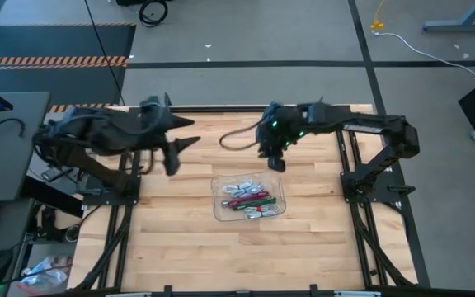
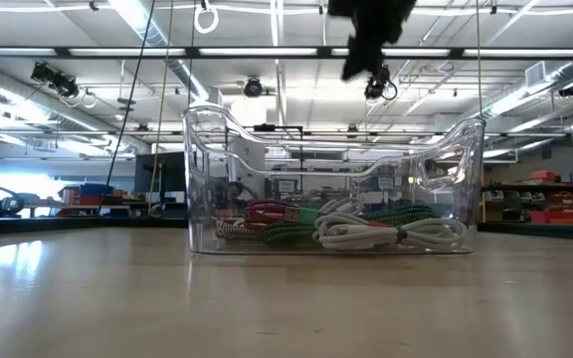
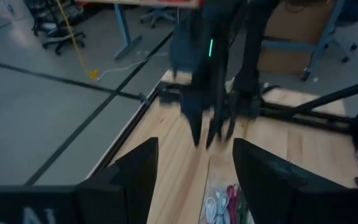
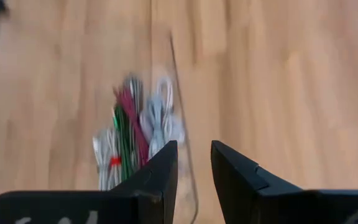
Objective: Pick and place USB-C Cables
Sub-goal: Adjust the transparent bin
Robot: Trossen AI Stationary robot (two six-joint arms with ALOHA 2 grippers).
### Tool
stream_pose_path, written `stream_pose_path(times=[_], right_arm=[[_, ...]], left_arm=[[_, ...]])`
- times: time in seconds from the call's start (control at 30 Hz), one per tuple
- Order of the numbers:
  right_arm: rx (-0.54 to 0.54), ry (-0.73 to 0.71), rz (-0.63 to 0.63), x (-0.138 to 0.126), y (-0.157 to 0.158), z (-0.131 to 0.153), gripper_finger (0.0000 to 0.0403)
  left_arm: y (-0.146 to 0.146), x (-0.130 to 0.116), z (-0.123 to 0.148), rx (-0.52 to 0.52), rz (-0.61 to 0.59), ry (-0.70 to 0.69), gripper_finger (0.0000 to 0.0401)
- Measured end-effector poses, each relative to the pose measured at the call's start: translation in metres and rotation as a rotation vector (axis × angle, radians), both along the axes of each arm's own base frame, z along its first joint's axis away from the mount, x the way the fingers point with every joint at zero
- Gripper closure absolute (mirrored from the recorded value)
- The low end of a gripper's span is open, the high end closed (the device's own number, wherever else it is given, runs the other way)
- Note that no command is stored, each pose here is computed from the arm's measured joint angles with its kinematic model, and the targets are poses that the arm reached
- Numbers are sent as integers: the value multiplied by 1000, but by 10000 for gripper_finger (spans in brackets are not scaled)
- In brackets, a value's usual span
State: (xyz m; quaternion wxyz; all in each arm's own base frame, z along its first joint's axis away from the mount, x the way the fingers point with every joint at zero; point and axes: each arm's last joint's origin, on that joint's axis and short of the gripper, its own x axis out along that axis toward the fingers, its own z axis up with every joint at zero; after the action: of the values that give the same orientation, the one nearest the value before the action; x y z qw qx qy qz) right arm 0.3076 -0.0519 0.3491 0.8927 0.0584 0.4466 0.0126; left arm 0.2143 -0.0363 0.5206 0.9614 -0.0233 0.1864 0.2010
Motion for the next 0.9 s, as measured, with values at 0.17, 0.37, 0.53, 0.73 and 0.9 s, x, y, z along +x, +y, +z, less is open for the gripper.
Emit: stream_pose_path(times=[0.17,0.37,0.53,0.73,0.9], right_arm=[[32,178,33,12,10,-54,300],[42,250,141,34,26,-82,300],[18,257,202,51,31,-89,300],[-13,271,256,71,26,-100,300],[-31,281,271,84,15,-108,300]], left_arm=[[3,-28,12,-5,-3,-67,188],[9,-50,21,28,18,-105,188],[11,-56,22,34,18,-111,188],[11,-56,21,37,17,-101,188],[11,-56,21,39,17,-94,188]])
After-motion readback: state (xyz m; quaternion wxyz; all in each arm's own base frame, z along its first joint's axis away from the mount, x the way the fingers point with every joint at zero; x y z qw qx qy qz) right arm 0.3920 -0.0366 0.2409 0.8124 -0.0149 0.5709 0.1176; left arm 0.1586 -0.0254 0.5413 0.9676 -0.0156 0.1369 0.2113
